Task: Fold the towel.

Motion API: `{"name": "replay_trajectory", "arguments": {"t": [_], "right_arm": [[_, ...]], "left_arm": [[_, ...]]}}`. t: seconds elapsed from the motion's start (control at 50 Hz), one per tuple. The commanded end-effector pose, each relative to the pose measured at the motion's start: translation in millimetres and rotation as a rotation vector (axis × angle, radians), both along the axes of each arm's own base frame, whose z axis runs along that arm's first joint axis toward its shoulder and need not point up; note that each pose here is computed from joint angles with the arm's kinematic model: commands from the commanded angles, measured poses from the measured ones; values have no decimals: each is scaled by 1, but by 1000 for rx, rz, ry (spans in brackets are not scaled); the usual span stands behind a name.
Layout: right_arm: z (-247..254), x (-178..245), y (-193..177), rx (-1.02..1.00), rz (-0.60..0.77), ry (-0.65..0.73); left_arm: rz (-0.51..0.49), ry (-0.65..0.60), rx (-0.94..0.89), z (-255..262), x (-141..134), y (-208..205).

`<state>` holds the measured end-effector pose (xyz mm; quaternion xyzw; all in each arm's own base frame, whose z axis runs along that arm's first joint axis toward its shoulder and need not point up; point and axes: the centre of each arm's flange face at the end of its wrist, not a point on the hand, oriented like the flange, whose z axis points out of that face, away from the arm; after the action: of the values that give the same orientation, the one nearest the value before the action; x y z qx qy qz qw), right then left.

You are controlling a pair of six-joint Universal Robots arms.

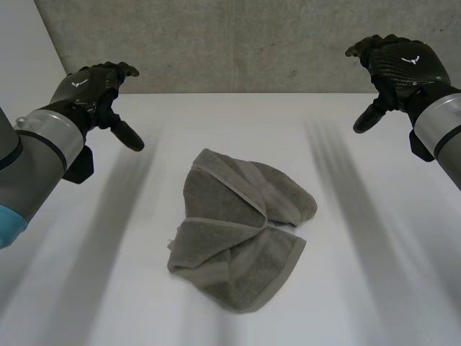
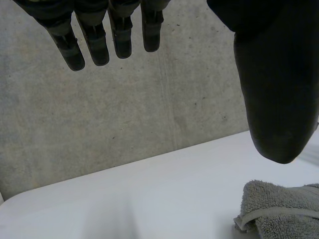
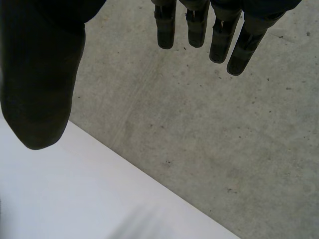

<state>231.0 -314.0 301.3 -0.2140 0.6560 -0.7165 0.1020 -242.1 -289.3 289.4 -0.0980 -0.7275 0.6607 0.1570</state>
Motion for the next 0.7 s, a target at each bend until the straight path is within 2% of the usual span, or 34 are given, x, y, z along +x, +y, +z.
{"name": "replay_trajectory", "arguments": {"t": [0.02, 0.12, 0.42, 0.52, 0.56, 0.58, 0.62, 0.64, 0.66, 0.68, 0.7], "right_arm": [[-9, 1, -3, 48, 7, -41], [-16, 0, -8, 91, 23, -78], [-15, -3, -10, 88, 19, -79], [-14, 3, -7, 70, 57, -63], [-5, 10, -8, -10, 158, -1], [-5, 10, -8, -10, 159, 0], [-12, 25, -6, -91, 341, 113], [-12, 25, -6, -92, 342, 113], [-20, 31, -6, -106, 415, 158], [-20, 31, -6, -106, 415, 159], [-27, 37, -5, -122, 478, 194]], "left_arm": [[-8, 7, -6, 1, -1, 2], [-13, 7, -7, 1, -3, 4], [-18, 1, -2, -1, -4, 4], [-18, -3, 13, -4, -3, 6], [-26, -5, 38, -9, -4, 9], [-41, -23, 83, -21, -6, 18], [-61, -38, 126, -33, -10, 29], [-87, -57, 171, -47, -13, 42], [-98, -73, 214, -59, -14, 52], [-98, -73, 215, -60, -14, 52], [-107, -89, 248, -70, -14, 61]]}}
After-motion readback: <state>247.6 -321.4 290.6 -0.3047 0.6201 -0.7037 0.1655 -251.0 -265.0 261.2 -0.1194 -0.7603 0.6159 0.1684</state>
